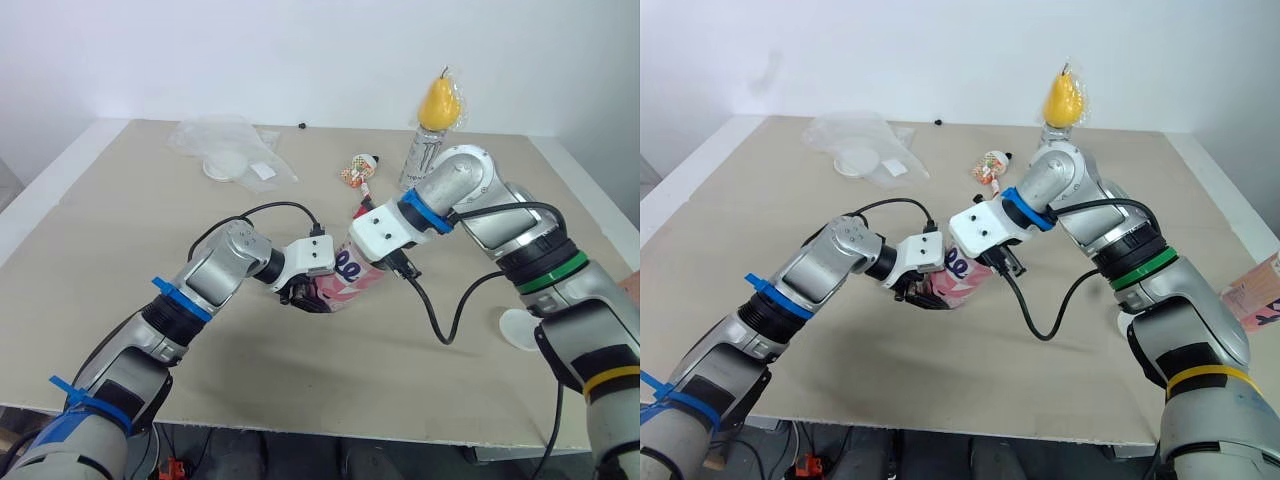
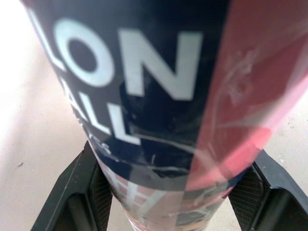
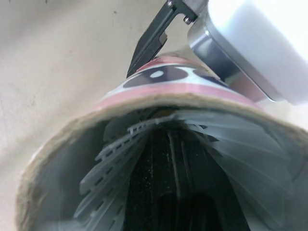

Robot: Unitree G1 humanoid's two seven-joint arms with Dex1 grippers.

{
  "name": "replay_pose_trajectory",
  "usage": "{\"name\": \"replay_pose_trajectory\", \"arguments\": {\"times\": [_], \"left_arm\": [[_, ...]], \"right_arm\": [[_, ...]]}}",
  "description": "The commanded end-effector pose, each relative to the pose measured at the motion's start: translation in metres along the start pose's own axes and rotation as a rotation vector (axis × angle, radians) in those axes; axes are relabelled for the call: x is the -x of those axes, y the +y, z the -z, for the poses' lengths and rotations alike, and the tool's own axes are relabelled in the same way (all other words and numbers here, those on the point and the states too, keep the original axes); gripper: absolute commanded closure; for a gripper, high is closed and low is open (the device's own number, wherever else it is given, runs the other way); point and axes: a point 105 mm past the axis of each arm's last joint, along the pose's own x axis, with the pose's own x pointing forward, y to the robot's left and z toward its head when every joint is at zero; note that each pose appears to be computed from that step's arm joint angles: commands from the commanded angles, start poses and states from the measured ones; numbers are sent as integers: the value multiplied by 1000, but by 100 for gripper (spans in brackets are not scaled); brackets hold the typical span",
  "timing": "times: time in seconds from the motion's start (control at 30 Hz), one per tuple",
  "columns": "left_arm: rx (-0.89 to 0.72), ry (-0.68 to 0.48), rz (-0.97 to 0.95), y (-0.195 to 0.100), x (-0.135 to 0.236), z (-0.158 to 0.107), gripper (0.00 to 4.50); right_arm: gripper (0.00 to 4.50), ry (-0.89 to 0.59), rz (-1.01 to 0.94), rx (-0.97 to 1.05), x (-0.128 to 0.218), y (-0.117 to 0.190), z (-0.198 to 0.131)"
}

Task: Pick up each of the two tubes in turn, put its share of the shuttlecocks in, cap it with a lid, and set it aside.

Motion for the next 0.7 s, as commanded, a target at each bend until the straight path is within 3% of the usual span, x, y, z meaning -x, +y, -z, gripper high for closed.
{"name": "replay_pose_trajectory", "arguments": {"times": [0.03,0.43,0.7], "left_arm": [[-13,5,12,-5,-4,0,168],[-5,-9,-2,-4,-4,3,168],[13,-120,-34,-1,-7,-2,168]], "right_arm": [[445,-71,-47,-68,-3,4,-5],[445,-113,85,-150,55,17,-8],[445,-349,341,-389,107,29,-20]]}}
